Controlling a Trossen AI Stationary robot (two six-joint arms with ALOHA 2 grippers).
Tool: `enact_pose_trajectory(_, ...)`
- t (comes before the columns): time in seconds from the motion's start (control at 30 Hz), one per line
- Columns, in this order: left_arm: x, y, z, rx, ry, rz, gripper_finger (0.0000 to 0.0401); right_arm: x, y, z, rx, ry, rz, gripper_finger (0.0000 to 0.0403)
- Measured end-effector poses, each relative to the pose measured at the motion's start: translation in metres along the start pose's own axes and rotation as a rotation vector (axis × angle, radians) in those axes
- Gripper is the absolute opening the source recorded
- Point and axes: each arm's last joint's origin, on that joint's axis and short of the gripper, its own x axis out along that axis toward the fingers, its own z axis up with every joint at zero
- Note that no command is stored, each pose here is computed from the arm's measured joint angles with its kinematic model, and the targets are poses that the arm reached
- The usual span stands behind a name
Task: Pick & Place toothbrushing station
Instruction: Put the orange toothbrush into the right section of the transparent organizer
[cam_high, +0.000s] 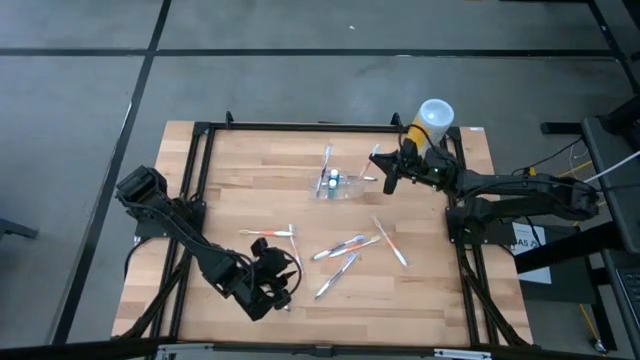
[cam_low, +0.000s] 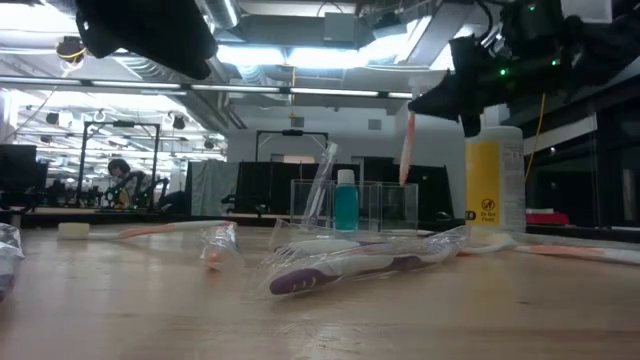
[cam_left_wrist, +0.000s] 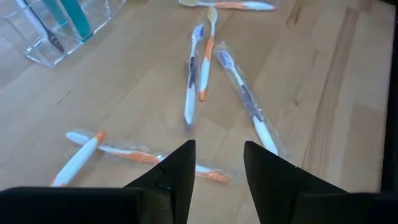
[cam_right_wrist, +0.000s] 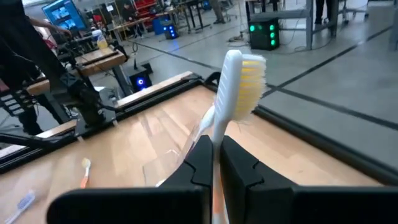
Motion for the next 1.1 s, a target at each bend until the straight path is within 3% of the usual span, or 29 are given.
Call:
enact_pose_trajectory(0.2, 0.0, -0.001, 0.0, -0.024, 0.002, -0.007, 0.0132, 0.017, -0.004, -0.009, 0.035, -0.013, 0.016, 0.0013)
enact_pose_trajectory(0.47, 0.0, -0.001, 0.0, -0.078, 0.002, -0.006, 0.0137, 0.041, -0.011, -0.039, 0.106, 0.078, 0.054, 0.0018)
enact_pose_trajectory(0.57, -0.001, -0.001, 0.0, -0.099, 0.003, -0.008, 0.0146, 0.045, -0.014, -0.04, 0.151, 0.054, 0.061, 0.0045)
enact_pose_trajectory(0.87, -0.001, -0.001, 0.0, -0.103, 0.0, -0.011, 0.0164, 0.045, -0.026, -0.038, 0.246, 0.039, 0.012, 0.0176)
enact_pose_trajectory(1.1, -0.001, -0.002, 0.0, -0.104, -0.001, -0.013, 0.0164, 0.045, -0.026, -0.036, 0.3, 0.043, 0.039, 0.0193)
